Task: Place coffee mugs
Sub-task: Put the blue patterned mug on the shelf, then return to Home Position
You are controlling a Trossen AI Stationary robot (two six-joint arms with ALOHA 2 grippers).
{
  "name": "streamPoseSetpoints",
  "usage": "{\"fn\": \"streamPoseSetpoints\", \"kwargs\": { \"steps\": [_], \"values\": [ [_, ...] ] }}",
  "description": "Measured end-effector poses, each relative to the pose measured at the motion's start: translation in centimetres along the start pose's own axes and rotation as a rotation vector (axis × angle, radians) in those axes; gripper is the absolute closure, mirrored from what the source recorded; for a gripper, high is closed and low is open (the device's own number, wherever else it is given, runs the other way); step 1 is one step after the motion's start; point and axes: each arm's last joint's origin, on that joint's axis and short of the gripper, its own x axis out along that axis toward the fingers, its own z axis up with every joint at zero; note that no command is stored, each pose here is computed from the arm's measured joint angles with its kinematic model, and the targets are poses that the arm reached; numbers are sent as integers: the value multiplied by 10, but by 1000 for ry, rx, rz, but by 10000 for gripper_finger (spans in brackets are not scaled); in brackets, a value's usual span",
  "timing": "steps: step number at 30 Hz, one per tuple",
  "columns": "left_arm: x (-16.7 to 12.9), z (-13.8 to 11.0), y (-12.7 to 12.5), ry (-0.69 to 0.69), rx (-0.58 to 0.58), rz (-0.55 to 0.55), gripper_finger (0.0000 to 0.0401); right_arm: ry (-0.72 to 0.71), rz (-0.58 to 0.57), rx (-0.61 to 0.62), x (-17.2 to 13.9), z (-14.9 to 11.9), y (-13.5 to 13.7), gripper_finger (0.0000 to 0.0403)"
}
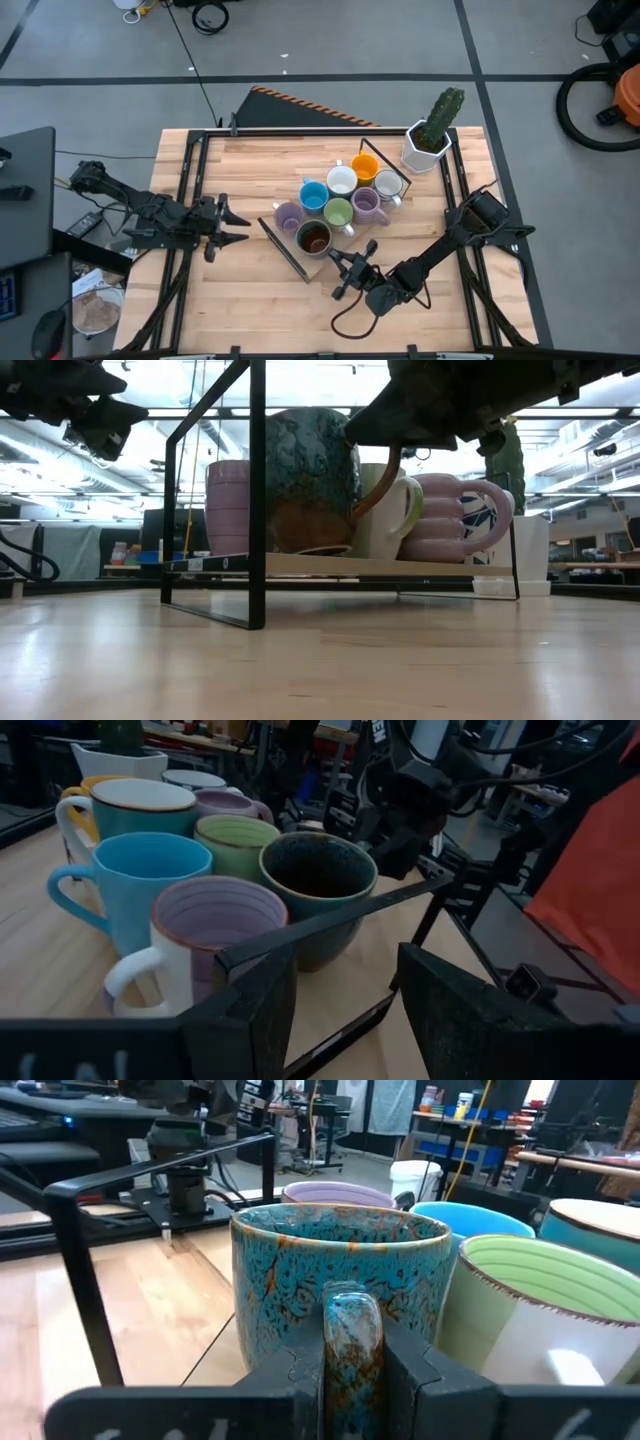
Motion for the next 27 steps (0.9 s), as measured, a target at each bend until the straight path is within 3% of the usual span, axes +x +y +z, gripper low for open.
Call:
{"fn": "streamPoseSetpoints", "kwargs": {
  "steps": [9, 18, 27],
  "values": [
    [0, -1, -2, 20, -12, -65, 221, 29, 83, 31, 0, -1, 2, 335],
    [0, -1, -2, 26, -32, -81, 221, 38, 105, 32, -1, 0, 2, 250],
    [0, -2, -3, 48, -2, -108, 221, 114, 204, 75, -11, 32, -12, 183]
  ]
}}
